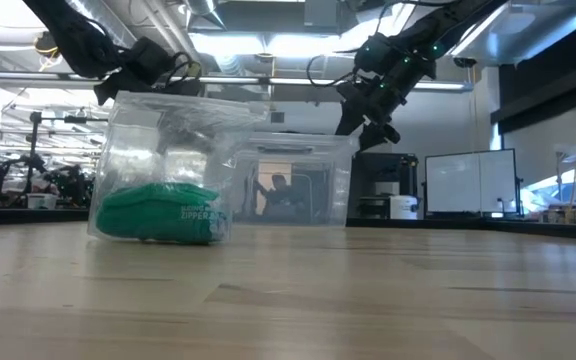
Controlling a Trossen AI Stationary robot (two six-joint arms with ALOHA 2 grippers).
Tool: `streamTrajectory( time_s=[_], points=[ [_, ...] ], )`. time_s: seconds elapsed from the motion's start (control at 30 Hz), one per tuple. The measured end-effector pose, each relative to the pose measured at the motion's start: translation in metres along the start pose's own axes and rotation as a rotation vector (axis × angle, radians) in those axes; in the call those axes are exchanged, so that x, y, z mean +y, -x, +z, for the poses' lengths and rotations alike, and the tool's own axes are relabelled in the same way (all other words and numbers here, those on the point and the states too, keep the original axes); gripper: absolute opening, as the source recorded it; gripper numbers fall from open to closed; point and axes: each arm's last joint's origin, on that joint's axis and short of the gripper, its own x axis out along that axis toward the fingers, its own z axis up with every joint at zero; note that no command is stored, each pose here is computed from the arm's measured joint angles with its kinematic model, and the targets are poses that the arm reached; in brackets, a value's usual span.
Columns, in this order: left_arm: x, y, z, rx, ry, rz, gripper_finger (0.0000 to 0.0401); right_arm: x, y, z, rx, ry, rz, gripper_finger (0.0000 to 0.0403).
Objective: Roll bandage
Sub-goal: Open the transparent bin
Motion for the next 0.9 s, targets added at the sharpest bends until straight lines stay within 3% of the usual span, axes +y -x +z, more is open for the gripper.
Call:
streamTrajectory(
  time_s=[0.67,0.9],
  points=[
    [-0.017,0.004,0.004,-0.03,-0.079,-0.054,0.0182,0.032,0.001,0.003,-0.055,0.055,0.16,0.0266],
    [-0.02,0.013,0.007,-0.044,-0.092,-0.025,0.0182,0.029,0.005,0.001,-0.027,0.038,0.149,0.0266]
  ],
)
